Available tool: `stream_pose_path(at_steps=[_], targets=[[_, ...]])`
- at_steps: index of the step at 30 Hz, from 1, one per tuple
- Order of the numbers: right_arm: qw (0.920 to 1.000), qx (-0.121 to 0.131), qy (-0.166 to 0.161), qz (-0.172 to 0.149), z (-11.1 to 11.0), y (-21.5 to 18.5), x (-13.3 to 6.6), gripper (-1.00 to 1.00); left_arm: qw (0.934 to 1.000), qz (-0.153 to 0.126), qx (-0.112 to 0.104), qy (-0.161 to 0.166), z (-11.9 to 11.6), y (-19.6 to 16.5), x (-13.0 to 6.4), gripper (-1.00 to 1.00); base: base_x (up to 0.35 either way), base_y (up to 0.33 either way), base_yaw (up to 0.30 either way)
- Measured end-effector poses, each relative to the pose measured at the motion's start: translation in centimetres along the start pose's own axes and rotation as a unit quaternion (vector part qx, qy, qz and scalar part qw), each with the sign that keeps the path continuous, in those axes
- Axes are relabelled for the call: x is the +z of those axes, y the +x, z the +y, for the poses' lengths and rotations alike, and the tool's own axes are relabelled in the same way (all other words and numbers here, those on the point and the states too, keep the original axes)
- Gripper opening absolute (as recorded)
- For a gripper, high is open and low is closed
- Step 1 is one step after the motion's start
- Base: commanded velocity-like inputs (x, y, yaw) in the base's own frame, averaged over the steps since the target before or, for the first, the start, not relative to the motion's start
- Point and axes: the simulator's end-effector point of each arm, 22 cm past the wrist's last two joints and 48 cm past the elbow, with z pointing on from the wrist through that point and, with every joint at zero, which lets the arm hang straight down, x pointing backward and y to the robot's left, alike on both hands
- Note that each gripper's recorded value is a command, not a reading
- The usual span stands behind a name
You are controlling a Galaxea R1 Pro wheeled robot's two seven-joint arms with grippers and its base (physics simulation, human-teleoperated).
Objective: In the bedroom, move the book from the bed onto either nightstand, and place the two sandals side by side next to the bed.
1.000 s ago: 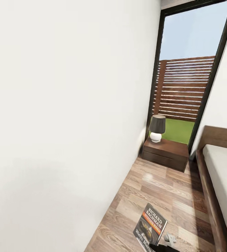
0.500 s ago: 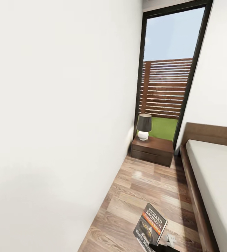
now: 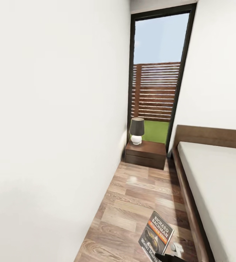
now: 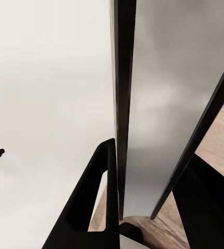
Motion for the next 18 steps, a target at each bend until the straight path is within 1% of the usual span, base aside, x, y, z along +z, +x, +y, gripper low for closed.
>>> stream_pose_path(at_steps=[12, 18], targets=[[1.0000, 0.000, 0.000, 0.000, 0.00, 0.00, 0.00, -1.00, 1.0000, 0.000, 0.000, 0.000, 0.00, -0.01, 0.00, 1.00, 0.000, 0.000, -0.246], [1.0000, 0.000, 0.000, 0.001, 0.00, 0.03, 0.00, -1.00, 1.0000, 0.000, 0.000, 0.000, 0.00, 0.00, 0.00, 1.00, 0.000, 0.000, -0.278]])
